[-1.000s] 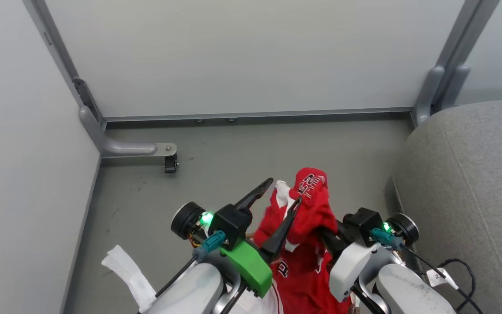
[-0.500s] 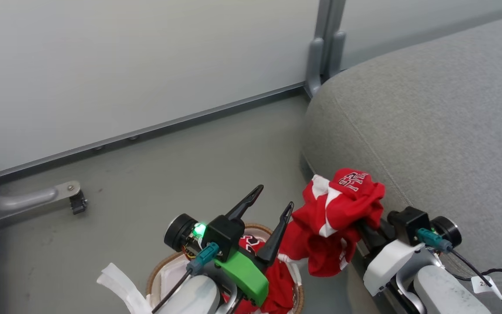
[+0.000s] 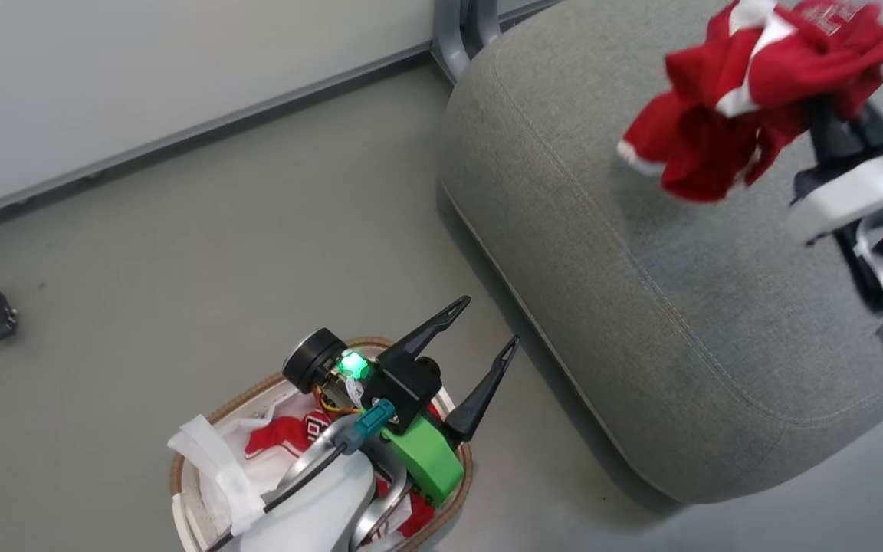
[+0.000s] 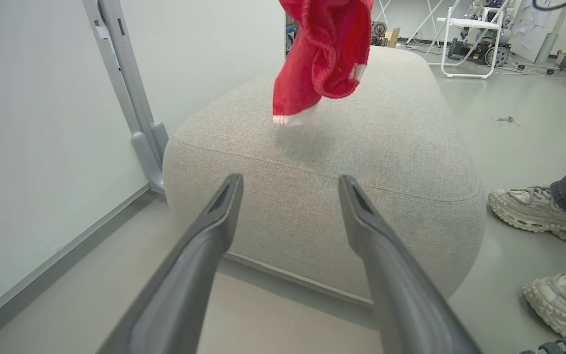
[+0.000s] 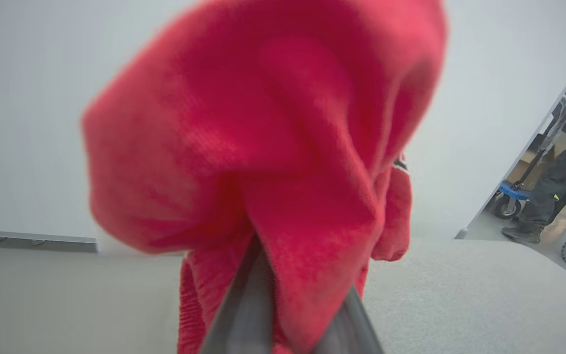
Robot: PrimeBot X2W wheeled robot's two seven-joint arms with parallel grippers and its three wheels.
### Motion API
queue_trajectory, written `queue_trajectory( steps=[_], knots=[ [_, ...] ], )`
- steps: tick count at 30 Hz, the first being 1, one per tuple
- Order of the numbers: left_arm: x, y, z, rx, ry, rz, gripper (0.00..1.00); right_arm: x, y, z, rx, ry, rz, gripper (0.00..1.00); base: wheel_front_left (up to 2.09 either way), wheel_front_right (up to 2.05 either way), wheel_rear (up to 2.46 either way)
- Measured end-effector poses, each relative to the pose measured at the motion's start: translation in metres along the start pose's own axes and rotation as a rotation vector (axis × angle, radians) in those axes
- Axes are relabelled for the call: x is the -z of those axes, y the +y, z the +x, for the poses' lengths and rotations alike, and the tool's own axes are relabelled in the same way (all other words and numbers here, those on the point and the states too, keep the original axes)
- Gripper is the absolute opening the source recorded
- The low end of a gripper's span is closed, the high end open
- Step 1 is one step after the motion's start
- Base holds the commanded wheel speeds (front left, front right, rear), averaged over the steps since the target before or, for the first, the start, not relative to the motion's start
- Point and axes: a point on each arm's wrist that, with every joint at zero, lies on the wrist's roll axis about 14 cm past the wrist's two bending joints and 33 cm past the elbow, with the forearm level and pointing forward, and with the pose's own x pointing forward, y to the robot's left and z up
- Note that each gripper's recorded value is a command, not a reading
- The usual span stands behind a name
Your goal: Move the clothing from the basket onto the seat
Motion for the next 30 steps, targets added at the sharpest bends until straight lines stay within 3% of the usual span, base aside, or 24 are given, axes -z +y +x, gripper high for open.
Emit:
queue_trajectory(
  steps=[6, 8, 11, 14, 15, 17, 18, 24, 30],
  knots=[
    [0.028, 0.022, 0.004, 0.026, 0.025, -0.029, 1.0, 0.001, -0.056, 0.052, 0.098, 0.051, -0.18, 0.0, 0.0, 0.0, 0.0],
    [0.039, 0.032, 0.003, 0.021, 0.033, -0.042, 1.0, 0.015, -0.073, 0.067, 0.152, 0.093, -0.177, 0.0, 0.0, 0.0, 0.0],
    [0.061, 0.048, -0.004, -0.01, 0.058, -0.087, 1.0, 0.038, -0.077, 0.091, 0.18, 0.144, -0.18, 0.0, 0.0, 0.0, 0.0],
    [0.09, 0.062, -0.019, -0.05, 0.106, -0.132, 1.0, 0.079, -0.058, 0.108, 0.157, 0.223, -0.174, 0.0, 0.0, 0.0, 0.0],
    [0.098, 0.066, -0.024, -0.068, 0.12, -0.147, 1.0, 0.095, -0.05, 0.111, 0.15, 0.254, -0.158, 0.05, 0.0, 0.0, 0.0],
    [0.11, 0.074, -0.033, -0.101, 0.139, -0.172, 1.0, 0.125, -0.031, 0.114, 0.131, 0.308, -0.132, 0.48, 0.0, 0.0, 0.0],
    [0.115, 0.079, -0.038, -0.122, 0.149, -0.183, 1.0, 0.14, -0.022, 0.114, 0.125, 0.334, -0.112, 0.98, 0.0, 0.0, 0.0],
    [0.133, 0.106, -0.065, -0.255, 0.189, -0.229, 1.0, 0.216, 0.018, 0.078, 0.106, 0.493, -0.036, 1.0, 0.0, 0.0, 0.0],
    [0.128, 0.115, -0.085, -0.35, 0.202, -0.236, 1.0, 0.225, 0.033, 0.043, 0.081, 0.522, -0.017, 1.0, 0.0, 0.0, 0.0]
  ],
)
